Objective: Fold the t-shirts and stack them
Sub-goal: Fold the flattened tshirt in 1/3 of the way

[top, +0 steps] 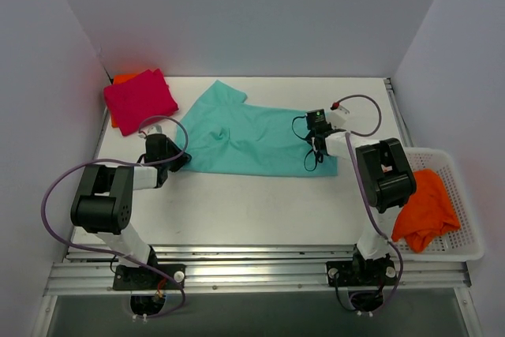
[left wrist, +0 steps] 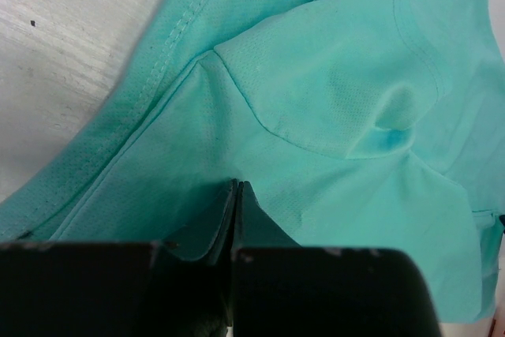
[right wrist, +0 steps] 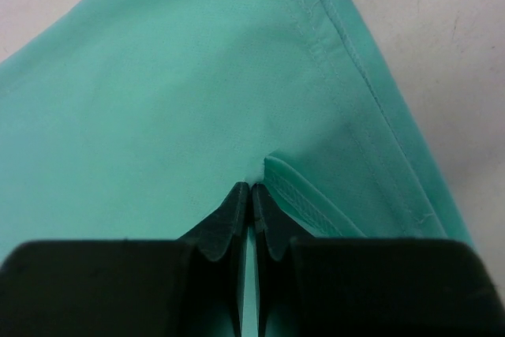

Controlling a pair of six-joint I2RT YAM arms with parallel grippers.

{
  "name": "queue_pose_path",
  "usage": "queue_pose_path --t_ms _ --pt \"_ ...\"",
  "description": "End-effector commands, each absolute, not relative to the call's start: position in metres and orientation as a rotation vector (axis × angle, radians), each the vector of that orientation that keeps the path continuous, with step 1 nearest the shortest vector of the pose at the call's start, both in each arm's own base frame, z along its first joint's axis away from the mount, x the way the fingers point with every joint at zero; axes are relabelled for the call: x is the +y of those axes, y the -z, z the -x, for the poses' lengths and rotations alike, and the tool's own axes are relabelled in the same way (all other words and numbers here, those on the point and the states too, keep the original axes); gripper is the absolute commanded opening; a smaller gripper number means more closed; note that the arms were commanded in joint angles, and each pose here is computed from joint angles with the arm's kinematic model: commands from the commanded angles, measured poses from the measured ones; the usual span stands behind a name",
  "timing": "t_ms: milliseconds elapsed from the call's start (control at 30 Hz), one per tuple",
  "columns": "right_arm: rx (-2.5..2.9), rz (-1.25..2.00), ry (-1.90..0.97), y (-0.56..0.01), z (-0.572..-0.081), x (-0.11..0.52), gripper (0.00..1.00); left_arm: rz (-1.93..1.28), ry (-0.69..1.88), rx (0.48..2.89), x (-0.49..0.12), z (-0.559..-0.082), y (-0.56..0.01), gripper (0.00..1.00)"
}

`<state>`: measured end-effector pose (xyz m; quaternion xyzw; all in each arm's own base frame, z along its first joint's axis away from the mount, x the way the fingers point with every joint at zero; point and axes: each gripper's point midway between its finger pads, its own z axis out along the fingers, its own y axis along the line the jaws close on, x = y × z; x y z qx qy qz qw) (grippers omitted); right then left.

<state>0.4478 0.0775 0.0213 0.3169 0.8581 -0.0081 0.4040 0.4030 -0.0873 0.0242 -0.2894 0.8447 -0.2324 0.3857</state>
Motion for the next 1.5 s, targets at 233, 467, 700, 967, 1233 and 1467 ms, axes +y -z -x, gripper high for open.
queue_pose_path --t_ms 233,467,700,967,1233,1467 --pt "2.125 -0.842 0.084 -0.033 -0.446 0.053 0.00 0.712 0.607 2.117 -0.088 -0.413 -0.032 0.02" --pt "2.089 -0.887 0.136 -0.047 -0.432 0.030 0.00 0.717 0.604 2.114 -0.088 -0.415 -0.032 0.02" --pt "2.073 -0.914 0.164 -0.052 -0.424 0.015 0.00 0.717 0.615 2.119 -0.089 -0.415 -0.030 0.02" --pt "2.095 -0.937 0.199 -0.041 -0.422 0.009 0.00 0.717 0.612 2.115 -0.089 -0.415 -0.031 0.02" --pt "2.067 -0.991 0.270 -0.036 -0.415 -0.003 1.00 0.723 0.592 2.099 -0.085 -0.416 -0.033 0.02" --pt "1.936 -0.970 0.269 -0.094 -0.407 0.003 1.00 0.675 0.564 1.974 -0.076 -0.413 -0.075 0.67"
